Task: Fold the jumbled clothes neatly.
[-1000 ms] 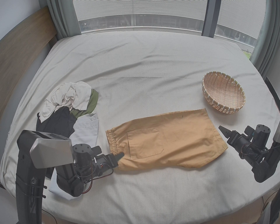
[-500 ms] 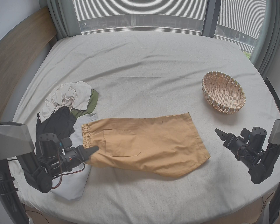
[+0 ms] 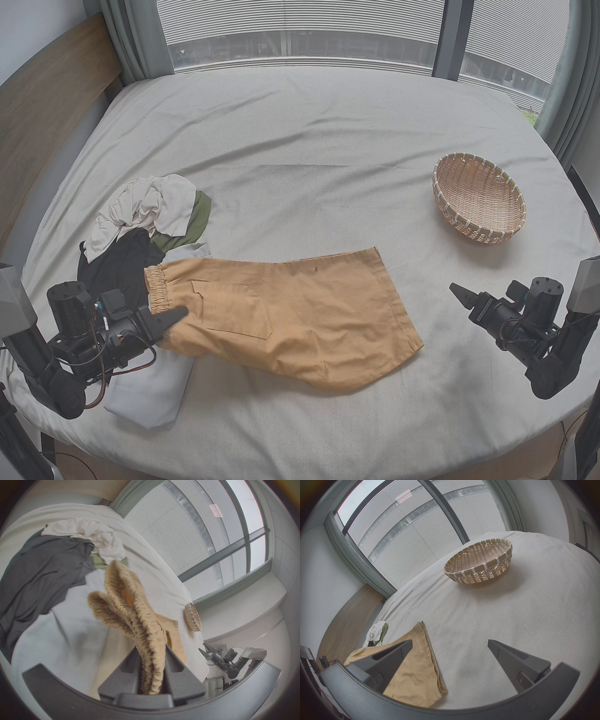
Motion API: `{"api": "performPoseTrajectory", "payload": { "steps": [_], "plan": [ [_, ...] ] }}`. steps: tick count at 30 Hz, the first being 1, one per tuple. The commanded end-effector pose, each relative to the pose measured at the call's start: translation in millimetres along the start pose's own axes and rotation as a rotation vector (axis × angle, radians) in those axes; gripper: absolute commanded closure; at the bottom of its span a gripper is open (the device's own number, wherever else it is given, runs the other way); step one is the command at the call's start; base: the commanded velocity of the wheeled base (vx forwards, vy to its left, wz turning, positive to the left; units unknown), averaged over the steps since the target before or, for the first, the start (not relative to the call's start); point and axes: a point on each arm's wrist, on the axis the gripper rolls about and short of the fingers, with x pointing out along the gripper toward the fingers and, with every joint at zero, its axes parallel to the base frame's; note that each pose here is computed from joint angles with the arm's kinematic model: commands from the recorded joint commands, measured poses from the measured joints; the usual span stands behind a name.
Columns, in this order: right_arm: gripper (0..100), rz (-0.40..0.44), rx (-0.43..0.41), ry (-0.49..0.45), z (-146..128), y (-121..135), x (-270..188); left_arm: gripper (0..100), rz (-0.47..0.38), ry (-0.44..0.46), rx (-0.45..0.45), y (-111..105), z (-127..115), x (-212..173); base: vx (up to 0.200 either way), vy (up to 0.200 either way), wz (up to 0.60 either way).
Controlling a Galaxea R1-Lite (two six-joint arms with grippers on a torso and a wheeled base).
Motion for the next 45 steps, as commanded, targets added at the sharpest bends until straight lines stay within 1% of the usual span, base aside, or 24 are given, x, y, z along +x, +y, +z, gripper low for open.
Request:
{"api": "performPoseTrajectory", "payload": {
  "steps": [1, 4, 7, 8, 10, 12, 14, 19, 23, 27, 31, 35, 38, 39, 43, 45],
  "plan": [
    [0, 0.014, 0.003, 0.015, -4.4, 4.5, 0.9, 100, -0.104, 0.056, 0.066, -23.6, -12.0, 23.6, 0.0, 0.0, 0.0],
    [0, 0.034, 0.001, 0.025, -7.9, 11.9, 0.4, 100, -0.164, 0.086, 0.102, -35.3, -19.0, 42.2, 0.0, 0.0, 0.0],
    [0, 0.037, 0.007, 0.028, -10.3, 15.3, 0.2, 100, -0.209, 0.104, 0.12, -45.0, -24.6, 54.8, 0.0, 0.0, 0.0],
    [0, 0.037, 0.009, 0.027, -11.6, 17.8, 0.5, 100, -0.247, 0.109, 0.133, -53.8, -27.5, 63.1, 0.0, 0.0, 0.0],
    [0, 0.04, 0.01, 0.022, -11.2, 19.5, 1.1, 100, -0.287, 0.118, 0.147, -64.0, -31.3, 70.5, 0.0, 0.0, 0.0],
    [0, 0.046, 0.008, 0.016, -10.0, 20.8, 1.5, 100, -0.306, 0.125, 0.151, -68.7, -33.8, 74.8, 0.0, 0.0, 0.0],
    [0, 0.064, 0.007, 0.006, -7.7, 25.9, 0.1, 100, -0.352, 0.138, 0.164, -80.4, -41.5, 89.3, 0.0, 0.0, 0.0],
    [0, 0.094, 0.026, 0.001, -6.6, 34.7, -2.8, 100, -0.401, 0.152, 0.177, -90.6, -51.3, 116.8, 0.0, 0.0, 0.0],
    [0, 0.092, 0.031, 0.0, -6.3, 34.3, -2.8, 100, -0.399, 0.184, 0.169, -84.5, -67.6, 142.3, 0.0, 0.0, 0.0],
    [0, 0.095, 0.033, -0.004, -5.7, 34.8, -1.6, 100, -0.394, 0.204, 0.164, -82.7, -74.3, 159.1, 0.0, 0.0, 0.0],
    [0, 0.099, 0.033, -0.004, -5.6, 35.5, -0.7, 100, -0.381, 0.219, 0.156, -81.0, -76.2, 170.3, 0.0, 0.0, 0.0],
    [0, 0.101, 0.034, -0.005, -5.7, 36.0, 0.0, 100, -0.386, 0.217, 0.158, -81.9, -77.5, 176.0, 0.0, 0.0, 0.0],
    [0, 0.1, 0.051, -0.005, -5.4, 35.6, 0.0, 100, -0.377, 0.206, 0.158, -81.3, -77.4, 181.6, 0.0, 0.0, 0.0],
    [0, 0.098, 0.06, -0.004, -5.7, 35.4, -0.2, 0, -0.371, 0.199, 0.158, -79.8, -76.9, 183.4, 0.0, 0.0, 0.0],
    [0, 0.094, 0.062, -0.001, -6.0, 34.2, -0.5, 0, -0.374, 0.19, 0.161, -81.4, -75.9, 183.6, 0.0, 0.0, 0.0],
    [0, 0.091, 0.061, -0.001, -6.0, 33.6, -0.7, 0, -0.363, 0.177, 0.161, -83.0, -74.6, 183.6, 0.0, 0.0, 0.0]
  ]
}}
